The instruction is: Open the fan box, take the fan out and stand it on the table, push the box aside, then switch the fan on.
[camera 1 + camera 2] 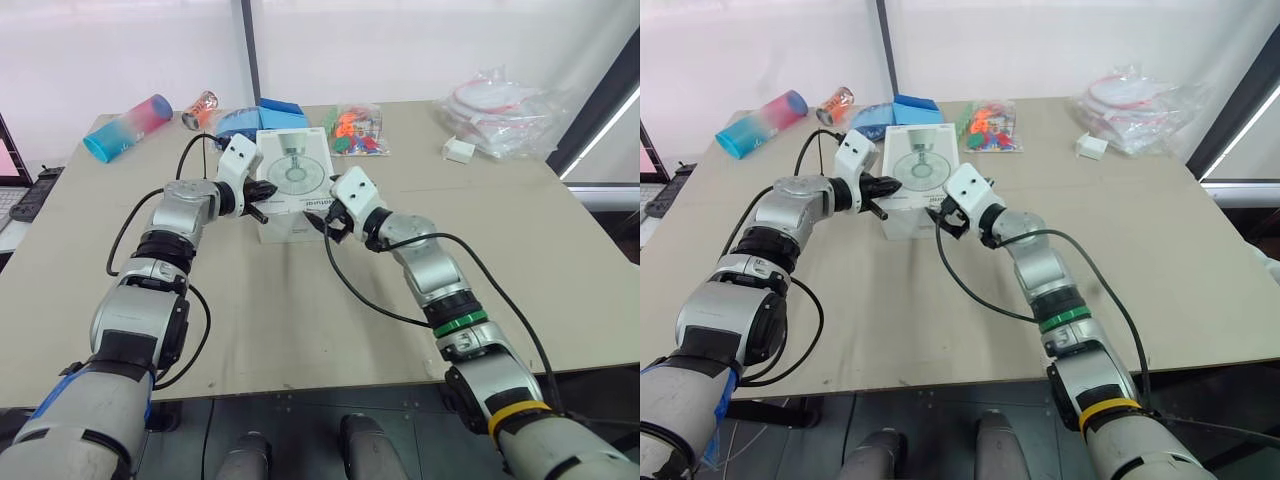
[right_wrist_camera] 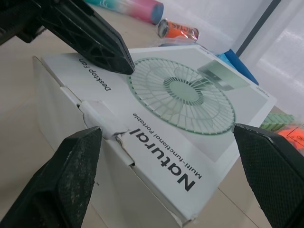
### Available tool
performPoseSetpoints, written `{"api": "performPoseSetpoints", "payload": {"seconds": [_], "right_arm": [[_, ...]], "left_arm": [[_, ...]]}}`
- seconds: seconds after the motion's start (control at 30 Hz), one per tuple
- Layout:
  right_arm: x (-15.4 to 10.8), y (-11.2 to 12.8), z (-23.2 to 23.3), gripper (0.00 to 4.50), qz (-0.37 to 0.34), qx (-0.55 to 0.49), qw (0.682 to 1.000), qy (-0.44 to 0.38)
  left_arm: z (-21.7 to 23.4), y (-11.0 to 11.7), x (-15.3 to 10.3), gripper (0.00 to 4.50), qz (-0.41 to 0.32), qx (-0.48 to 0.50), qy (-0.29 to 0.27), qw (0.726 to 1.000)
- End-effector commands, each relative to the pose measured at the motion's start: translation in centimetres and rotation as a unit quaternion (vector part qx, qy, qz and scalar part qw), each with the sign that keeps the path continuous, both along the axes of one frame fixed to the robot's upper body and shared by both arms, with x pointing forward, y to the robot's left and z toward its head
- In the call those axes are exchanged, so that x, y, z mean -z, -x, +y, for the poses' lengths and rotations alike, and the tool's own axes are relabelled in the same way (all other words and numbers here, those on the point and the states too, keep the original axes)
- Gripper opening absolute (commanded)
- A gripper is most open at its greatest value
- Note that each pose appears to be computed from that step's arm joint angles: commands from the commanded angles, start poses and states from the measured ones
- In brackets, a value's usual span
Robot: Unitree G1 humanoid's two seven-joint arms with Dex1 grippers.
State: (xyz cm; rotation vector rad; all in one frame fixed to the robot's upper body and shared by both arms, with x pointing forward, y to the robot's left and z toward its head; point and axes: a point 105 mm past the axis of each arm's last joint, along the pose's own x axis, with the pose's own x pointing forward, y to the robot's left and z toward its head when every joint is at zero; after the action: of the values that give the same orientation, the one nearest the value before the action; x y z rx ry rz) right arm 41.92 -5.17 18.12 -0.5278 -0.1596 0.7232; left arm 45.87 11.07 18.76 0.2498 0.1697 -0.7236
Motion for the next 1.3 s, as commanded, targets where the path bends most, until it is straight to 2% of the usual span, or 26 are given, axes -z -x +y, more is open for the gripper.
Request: {"api": "performPoseSetpoints", "payload": {"seconds": [0.03,0.63,1.07,1.3], "right_arm": [[-1.8,-0.2,1.0,4.5,-0.034,-0.009,0.999,0.003],[-3.3,-0.6,0.7,4.5,-0.021,0.009,0.999,-0.044],[-4.4,-2.8,-1.7,4.5,-0.022,0.105,0.991,-0.077],[-3.6,-1.0,-1.4,4.5,-0.013,0.053,0.997,-0.049]], "left_arm": [[0.4,0.0,0.4,0.14,0.0,-0.003,-0.008,1.0],[-0.1,0.3,1.7,0.14,-0.006,0.007,-0.039,0.999],[0.0,0.3,1.8,0.14,-0.006,0.005,-0.037,0.999],[-0.1,0.3,1.6,0.14,-0.007,0.008,-0.037,0.999]]}}
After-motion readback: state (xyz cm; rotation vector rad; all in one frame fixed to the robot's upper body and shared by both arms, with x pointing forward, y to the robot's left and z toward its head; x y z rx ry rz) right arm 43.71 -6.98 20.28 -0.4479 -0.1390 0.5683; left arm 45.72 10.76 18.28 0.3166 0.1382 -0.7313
